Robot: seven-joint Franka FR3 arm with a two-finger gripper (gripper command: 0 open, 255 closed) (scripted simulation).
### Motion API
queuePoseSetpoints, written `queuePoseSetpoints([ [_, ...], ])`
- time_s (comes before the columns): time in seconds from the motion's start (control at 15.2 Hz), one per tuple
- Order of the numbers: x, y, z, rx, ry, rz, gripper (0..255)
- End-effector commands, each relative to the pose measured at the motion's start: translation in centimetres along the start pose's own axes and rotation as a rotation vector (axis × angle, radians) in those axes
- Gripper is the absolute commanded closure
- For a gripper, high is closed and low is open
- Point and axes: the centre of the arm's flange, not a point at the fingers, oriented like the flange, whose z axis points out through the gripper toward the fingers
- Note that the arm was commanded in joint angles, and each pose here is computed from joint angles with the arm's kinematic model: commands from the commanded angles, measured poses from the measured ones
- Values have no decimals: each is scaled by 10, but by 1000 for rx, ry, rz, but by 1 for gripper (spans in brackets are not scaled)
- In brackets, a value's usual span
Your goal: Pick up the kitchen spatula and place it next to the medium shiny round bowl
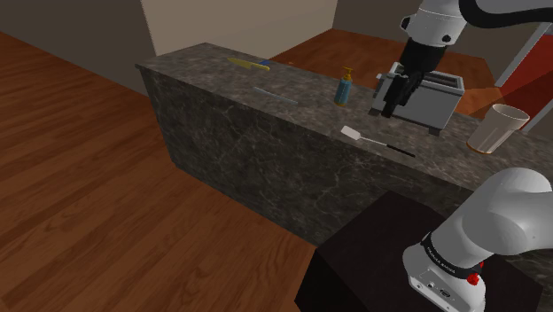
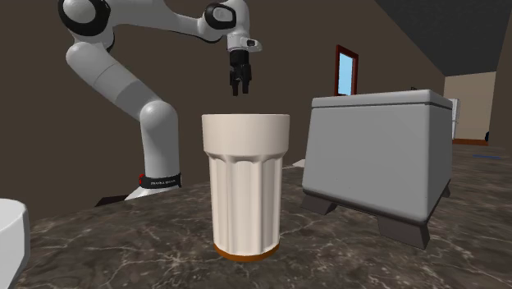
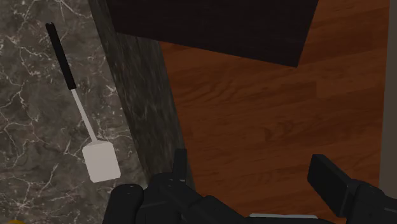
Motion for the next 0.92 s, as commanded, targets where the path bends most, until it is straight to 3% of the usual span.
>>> queuePoseSetpoints([
  [0.0, 0, 0, 0, 0, 0, 0, 0],
  [0.86, 30, 126, 113, -4, -47, -135, 0],
])
